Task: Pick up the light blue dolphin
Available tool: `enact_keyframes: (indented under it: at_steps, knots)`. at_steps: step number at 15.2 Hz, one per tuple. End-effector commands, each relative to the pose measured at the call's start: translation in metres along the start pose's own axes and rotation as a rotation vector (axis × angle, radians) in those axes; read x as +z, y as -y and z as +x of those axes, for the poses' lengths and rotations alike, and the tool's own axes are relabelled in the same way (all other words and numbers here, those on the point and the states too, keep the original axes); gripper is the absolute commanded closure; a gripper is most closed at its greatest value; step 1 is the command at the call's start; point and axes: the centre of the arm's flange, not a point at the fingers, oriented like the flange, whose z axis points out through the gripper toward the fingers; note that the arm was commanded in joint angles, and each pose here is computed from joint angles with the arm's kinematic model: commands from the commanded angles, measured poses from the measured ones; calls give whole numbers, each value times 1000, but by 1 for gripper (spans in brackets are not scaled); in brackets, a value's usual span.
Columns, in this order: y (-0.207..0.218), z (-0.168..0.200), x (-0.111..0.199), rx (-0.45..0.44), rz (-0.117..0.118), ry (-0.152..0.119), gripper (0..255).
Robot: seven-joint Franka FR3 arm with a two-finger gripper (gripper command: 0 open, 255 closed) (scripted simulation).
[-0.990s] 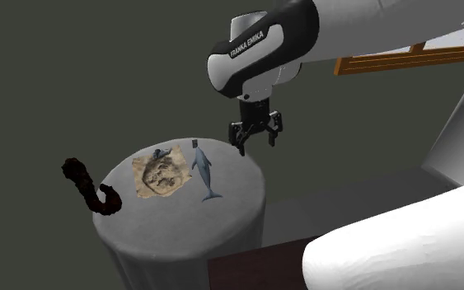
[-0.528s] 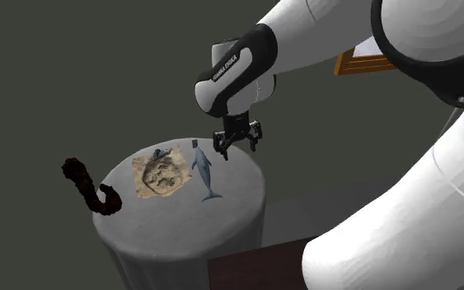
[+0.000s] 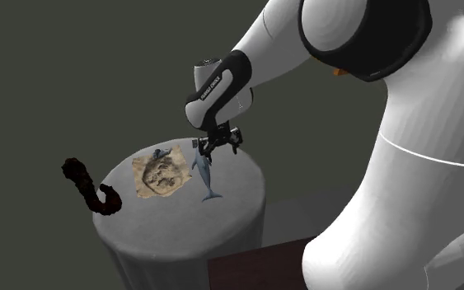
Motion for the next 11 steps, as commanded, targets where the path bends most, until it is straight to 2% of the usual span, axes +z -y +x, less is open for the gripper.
enact_keyframes:
  at_steps: [1, 11]
  knots:
    - [10, 18, 17, 1, -2, -14, 0]
    - [56, 111, 88, 5, -16, -79, 0]
